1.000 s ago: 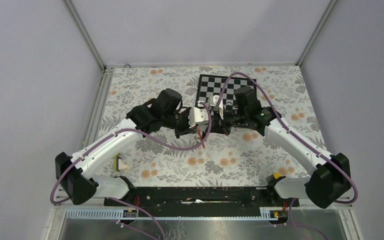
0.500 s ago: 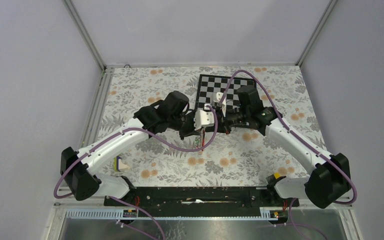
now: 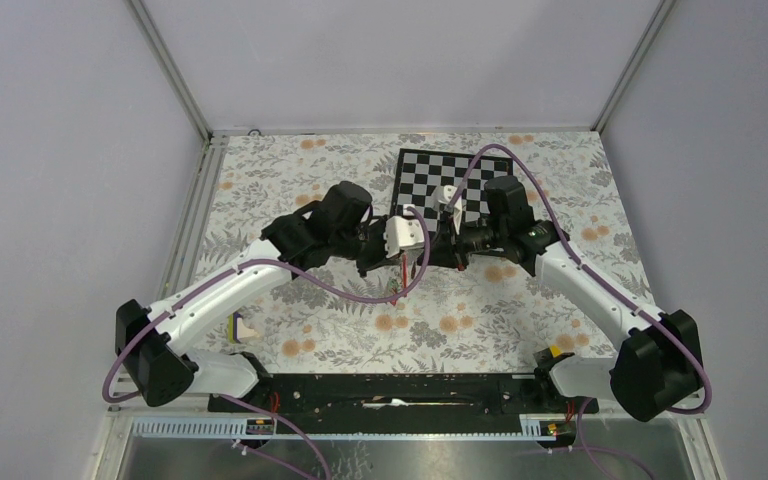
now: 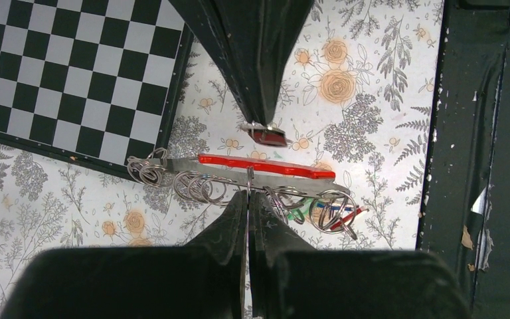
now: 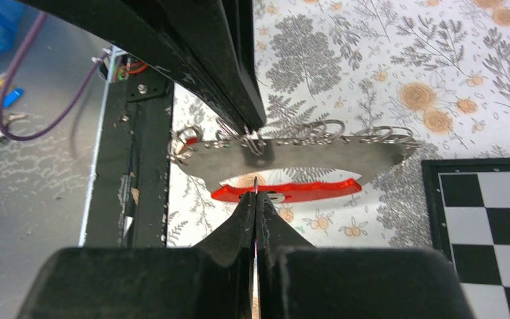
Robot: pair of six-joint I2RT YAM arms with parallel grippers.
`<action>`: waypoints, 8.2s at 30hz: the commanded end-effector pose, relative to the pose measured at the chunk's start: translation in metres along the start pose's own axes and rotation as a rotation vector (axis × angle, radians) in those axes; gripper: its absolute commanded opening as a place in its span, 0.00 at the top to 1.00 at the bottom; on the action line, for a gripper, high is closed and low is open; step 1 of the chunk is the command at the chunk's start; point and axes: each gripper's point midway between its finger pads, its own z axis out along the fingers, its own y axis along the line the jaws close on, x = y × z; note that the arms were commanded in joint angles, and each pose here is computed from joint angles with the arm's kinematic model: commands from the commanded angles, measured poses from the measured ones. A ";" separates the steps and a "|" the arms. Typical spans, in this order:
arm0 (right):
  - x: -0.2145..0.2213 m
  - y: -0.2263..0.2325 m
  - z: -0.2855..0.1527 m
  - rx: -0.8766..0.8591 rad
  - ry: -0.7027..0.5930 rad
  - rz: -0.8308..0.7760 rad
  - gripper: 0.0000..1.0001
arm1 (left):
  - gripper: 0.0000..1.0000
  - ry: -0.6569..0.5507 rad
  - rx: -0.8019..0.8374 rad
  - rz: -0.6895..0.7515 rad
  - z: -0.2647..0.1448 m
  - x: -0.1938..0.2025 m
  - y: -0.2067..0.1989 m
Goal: Put the keys on the keyring
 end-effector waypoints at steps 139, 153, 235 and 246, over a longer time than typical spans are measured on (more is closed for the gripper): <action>-0.002 -0.006 0.012 -0.047 -0.080 0.057 1.00 | 1.00 -0.135 0.072 -0.012 -0.002 -0.024 -0.008; 0.001 0.005 0.018 -0.121 -0.099 0.075 0.91 | 1.00 -0.169 0.122 0.001 -0.002 -0.033 -0.014; -0.026 0.027 -0.013 -0.036 -0.084 -0.150 1.00 | 1.00 -0.294 0.289 -0.126 0.002 -0.052 -0.019; -0.022 0.022 -0.009 0.045 0.041 -0.142 1.00 | 0.66 -0.297 0.210 -0.035 -0.001 -0.060 -0.002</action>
